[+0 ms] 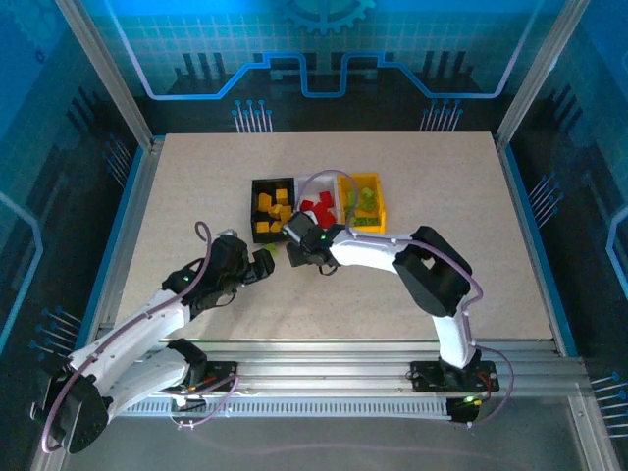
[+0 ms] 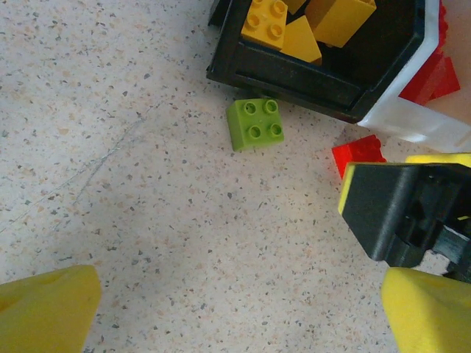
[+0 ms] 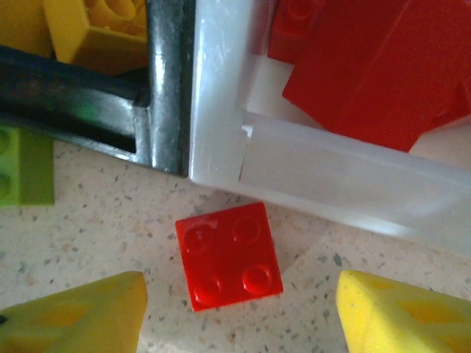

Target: Sort the legos into containers by color

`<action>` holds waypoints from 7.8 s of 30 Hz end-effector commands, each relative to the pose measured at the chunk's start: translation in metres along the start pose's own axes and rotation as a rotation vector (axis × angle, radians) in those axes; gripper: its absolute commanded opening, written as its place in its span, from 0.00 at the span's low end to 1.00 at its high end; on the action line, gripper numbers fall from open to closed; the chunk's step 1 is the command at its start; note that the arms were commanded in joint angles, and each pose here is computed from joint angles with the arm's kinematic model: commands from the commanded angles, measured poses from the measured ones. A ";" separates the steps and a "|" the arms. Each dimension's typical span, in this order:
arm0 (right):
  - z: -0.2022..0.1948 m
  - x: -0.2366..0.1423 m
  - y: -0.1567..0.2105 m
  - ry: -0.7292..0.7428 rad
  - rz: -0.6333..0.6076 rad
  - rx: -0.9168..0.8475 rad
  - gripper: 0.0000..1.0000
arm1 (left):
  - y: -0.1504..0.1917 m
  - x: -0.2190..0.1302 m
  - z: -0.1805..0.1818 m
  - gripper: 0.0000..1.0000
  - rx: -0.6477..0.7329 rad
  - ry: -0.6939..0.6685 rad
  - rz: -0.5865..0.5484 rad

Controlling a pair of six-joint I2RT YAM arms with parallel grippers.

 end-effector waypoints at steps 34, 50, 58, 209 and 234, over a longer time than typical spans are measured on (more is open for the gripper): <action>-0.033 -0.115 -0.026 -0.101 -0.223 0.093 0.30 | -0.006 -0.007 0.006 0.99 -0.012 -0.039 -0.029; -0.086 -0.048 -0.115 0.031 -0.119 0.184 0.73 | -0.015 0.008 -0.017 0.99 0.064 -0.032 -0.011; -0.085 -0.083 -0.089 -0.021 -0.195 0.238 0.75 | -0.016 0.054 -0.031 0.96 0.152 -0.087 -0.033; -0.309 -0.166 0.102 0.574 -0.566 0.292 1.00 | -0.152 0.086 0.046 0.99 0.339 0.006 -0.655; -0.299 -0.070 0.097 0.407 -0.515 0.117 1.00 | -0.151 0.087 0.044 0.99 0.354 0.013 -0.652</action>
Point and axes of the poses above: each hand's point on the last joint's axis, 136 mm out from that joint toward the fingers, its own x axis out along the fingers, its own z axis along the line the jaws close on, y = z × x, the point moved 3 cm from there along -x, back along the fingers, and after that the axes turned 14 degrees about -x, right-handed, at the moved point
